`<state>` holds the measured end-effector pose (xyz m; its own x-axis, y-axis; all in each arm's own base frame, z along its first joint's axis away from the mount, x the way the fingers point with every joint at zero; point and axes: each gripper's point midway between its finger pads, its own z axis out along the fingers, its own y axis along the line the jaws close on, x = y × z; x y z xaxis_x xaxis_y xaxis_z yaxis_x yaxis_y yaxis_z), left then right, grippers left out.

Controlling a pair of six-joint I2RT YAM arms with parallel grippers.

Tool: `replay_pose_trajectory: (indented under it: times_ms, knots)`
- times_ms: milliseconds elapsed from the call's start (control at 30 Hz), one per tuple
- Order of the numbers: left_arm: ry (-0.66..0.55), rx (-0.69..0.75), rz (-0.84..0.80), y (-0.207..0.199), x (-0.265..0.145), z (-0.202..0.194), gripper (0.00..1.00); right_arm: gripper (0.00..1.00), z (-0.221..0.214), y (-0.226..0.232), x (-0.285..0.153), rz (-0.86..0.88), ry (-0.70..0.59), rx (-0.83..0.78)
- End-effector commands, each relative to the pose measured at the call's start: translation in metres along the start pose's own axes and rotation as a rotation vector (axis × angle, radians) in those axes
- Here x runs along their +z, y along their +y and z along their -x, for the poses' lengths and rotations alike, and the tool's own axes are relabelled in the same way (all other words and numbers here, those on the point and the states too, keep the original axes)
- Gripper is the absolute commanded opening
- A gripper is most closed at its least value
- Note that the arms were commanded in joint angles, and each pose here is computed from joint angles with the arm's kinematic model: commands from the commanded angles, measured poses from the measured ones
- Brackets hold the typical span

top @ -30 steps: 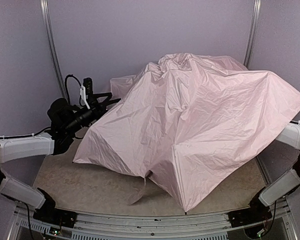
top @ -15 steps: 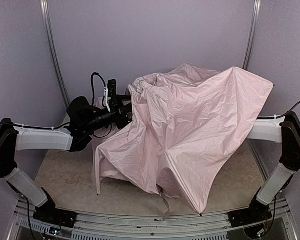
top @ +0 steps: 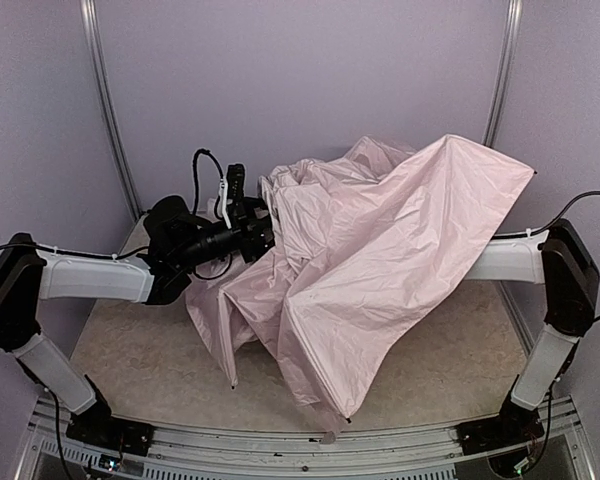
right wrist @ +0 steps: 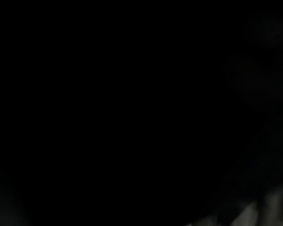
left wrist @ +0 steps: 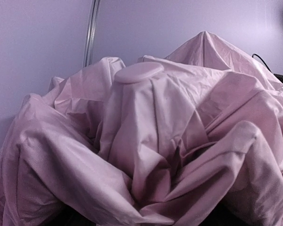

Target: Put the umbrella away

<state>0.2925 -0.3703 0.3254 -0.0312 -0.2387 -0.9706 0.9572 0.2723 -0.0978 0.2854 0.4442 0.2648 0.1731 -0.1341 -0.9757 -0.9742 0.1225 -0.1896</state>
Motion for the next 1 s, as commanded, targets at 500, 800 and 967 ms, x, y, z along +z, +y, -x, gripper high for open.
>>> replay_pose_trajectory:
  times_ms: [500, 800, 967]
  knots:
    - [-0.026, 0.082, 0.193, 0.024, -0.051, 0.022, 0.0, 1.0, -0.048, -0.006, -0.099, -0.227, 0.088, 0.074]
    - [-0.035, 0.233, 0.366, 0.051, -0.108, 0.053, 0.0, 1.0, -0.043, -0.048, -0.222, -0.526, 0.032, 0.076]
    - [0.022, 0.363, 0.308, 0.031, -0.117, 0.06, 0.0, 1.0, -0.008, -0.051, -0.267, -0.6, -0.019, -0.027]
